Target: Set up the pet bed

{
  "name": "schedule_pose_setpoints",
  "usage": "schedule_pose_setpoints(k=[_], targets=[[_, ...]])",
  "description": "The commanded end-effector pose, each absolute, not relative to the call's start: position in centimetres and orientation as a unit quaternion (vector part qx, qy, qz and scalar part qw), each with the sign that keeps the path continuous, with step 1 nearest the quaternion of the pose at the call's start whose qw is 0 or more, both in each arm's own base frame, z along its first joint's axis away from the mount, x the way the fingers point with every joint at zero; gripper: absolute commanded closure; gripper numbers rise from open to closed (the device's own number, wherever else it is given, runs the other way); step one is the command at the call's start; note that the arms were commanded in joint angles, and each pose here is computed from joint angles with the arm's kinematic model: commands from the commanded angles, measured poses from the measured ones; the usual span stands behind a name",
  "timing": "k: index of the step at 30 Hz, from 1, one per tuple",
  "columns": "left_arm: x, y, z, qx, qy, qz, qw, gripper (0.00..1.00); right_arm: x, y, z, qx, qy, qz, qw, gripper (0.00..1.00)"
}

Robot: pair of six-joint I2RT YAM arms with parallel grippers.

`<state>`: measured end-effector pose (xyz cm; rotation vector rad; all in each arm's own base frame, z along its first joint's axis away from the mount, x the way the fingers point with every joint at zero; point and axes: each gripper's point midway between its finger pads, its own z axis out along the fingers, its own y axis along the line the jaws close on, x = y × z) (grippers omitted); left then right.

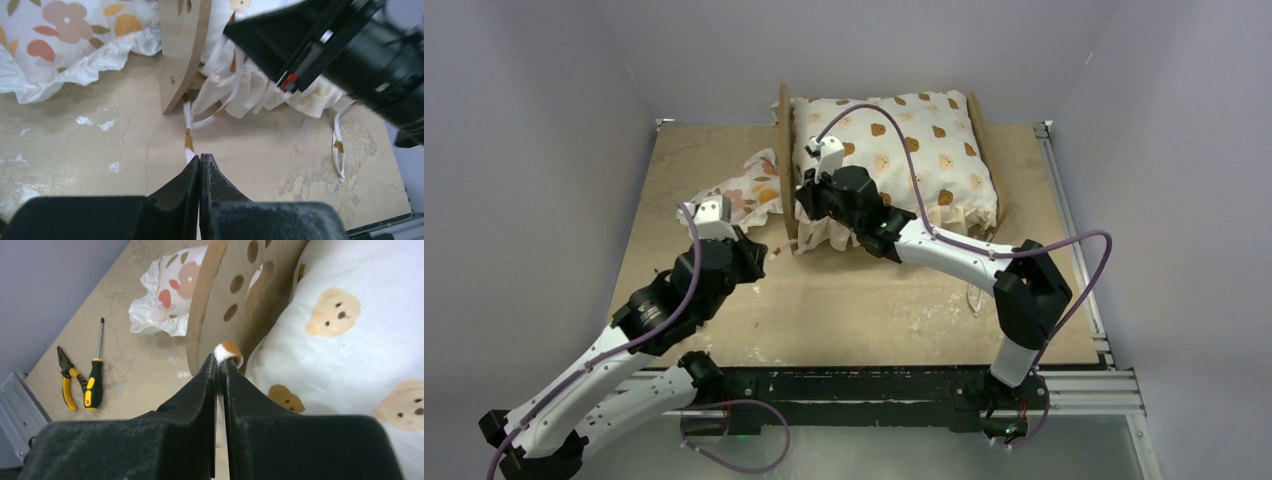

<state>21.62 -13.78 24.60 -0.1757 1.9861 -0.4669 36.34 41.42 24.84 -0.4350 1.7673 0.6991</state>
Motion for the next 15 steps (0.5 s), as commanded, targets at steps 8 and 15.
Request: schedule_pose_setpoints(k=[8,15], targets=[[21.7,-12.0,31.6,-0.07,0.784,-0.196,0.585,1.0,37.1,39.7,19.3,-0.171,0.781,0.282,0.531,0.92],[23.9,-14.1,24.9,-0.051,0.817,-0.15,0.555,0.81,37.0,39.0,23.3,-0.175,0.755,0.306,0.552,0.9]])
